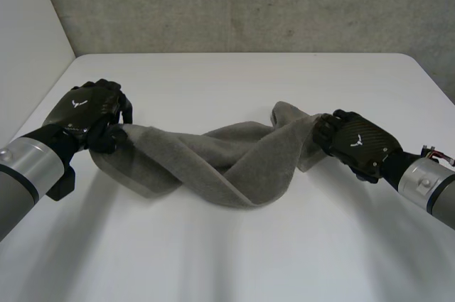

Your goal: Fold the towel.

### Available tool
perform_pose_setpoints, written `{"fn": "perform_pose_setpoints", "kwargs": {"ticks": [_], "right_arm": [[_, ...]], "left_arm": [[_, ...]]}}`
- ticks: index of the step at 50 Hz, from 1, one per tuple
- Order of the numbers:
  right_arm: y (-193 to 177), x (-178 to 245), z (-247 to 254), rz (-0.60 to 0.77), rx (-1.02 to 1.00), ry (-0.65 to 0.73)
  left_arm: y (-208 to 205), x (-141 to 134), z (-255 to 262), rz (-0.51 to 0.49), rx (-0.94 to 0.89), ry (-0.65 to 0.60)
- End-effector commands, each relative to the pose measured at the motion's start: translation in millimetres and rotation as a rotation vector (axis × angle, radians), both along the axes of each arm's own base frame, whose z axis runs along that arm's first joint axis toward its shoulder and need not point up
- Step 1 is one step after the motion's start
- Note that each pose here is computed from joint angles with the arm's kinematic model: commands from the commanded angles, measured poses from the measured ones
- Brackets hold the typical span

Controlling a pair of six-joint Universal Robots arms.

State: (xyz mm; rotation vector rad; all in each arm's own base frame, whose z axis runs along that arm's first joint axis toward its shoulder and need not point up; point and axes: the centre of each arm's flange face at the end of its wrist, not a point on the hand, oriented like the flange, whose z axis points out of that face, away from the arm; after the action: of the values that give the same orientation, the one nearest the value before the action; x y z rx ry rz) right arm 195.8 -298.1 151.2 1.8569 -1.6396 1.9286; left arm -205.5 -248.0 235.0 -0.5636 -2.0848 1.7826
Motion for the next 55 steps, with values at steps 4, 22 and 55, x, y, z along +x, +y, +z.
{"fn": "perform_pose_setpoints", "kwargs": {"ticks": [4, 22, 55], "right_arm": [[-16, 2, -28, 0.061, -0.104, -0.016], [-84, 3, -11, -0.123, 0.058, -0.428], [-49, -49, 12, -0.457, 0.430, -0.489]], "left_arm": [[0, 0, -3, 0.001, 0.008, -0.001], [-1, -2, -1, 0.000, -0.003, 0.014], [7, -9, -6, -0.027, 0.020, 0.026]]}}
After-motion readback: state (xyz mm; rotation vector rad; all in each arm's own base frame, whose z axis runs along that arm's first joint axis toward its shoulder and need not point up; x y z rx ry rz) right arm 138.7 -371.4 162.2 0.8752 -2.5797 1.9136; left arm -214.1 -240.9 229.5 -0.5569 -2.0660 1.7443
